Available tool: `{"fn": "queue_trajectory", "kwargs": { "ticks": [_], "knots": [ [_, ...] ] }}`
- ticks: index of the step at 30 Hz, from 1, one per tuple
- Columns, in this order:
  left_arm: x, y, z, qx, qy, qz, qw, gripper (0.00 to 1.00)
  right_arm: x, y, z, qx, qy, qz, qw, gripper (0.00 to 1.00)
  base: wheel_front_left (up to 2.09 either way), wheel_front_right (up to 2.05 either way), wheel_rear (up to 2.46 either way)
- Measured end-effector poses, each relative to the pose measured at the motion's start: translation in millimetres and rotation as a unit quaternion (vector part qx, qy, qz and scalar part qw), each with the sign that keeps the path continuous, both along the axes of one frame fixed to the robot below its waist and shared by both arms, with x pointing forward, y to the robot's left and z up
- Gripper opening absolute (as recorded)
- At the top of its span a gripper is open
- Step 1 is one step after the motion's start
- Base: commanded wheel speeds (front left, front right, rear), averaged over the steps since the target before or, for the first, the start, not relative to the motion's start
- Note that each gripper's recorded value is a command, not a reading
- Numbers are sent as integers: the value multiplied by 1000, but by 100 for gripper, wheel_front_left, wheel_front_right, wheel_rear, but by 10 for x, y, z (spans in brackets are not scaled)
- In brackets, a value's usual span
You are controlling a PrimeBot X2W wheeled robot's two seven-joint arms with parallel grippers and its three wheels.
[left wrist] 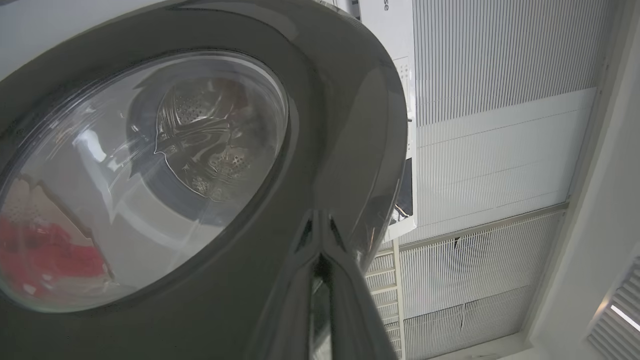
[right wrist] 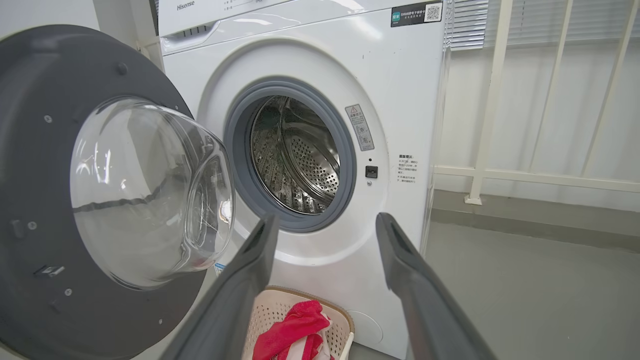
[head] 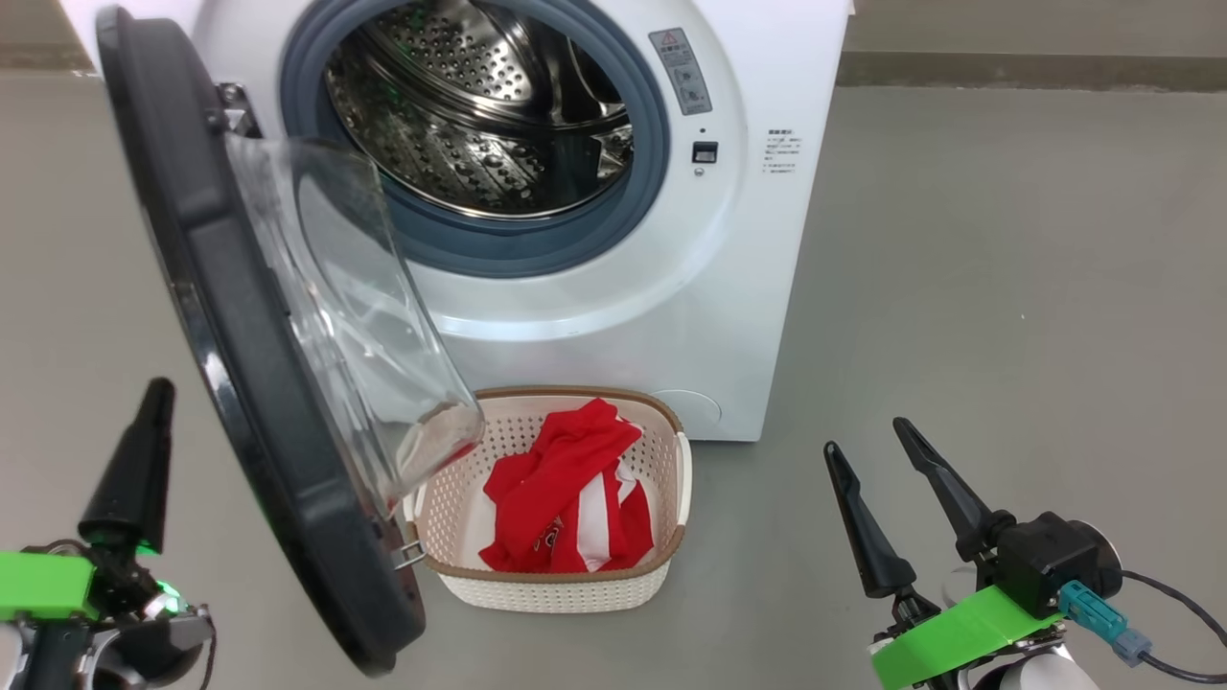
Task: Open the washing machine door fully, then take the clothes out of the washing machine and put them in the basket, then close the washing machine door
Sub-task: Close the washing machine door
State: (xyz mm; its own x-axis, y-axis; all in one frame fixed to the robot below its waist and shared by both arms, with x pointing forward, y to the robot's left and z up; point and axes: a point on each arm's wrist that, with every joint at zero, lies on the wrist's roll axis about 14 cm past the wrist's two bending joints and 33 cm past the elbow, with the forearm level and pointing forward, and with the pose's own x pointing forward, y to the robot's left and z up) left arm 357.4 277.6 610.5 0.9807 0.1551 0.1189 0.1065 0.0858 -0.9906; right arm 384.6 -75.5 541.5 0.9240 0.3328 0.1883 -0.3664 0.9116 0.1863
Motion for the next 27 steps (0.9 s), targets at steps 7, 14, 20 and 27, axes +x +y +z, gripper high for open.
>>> {"fn": "queue_trajectory", "kwargs": {
  "ticks": [7,14,20,27],
  "knots": [
    [122,-203,-10,-6,15,-38,999,0,-10,-105,-43,0,6,-15,1000,100,0,0,0],
    [293,-383,-48,-14,19,-64,998,0,-16,-255,-101,0,14,-37,999,100,0,0,0],
    [558,-686,48,-26,3,-108,994,0,-17,-408,-155,0,22,-59,998,100,0,0,0],
    [878,-1018,53,-36,3,-147,988,0,33,-613,-108,0,15,-89,996,100,0,0,0]
  ]
}}
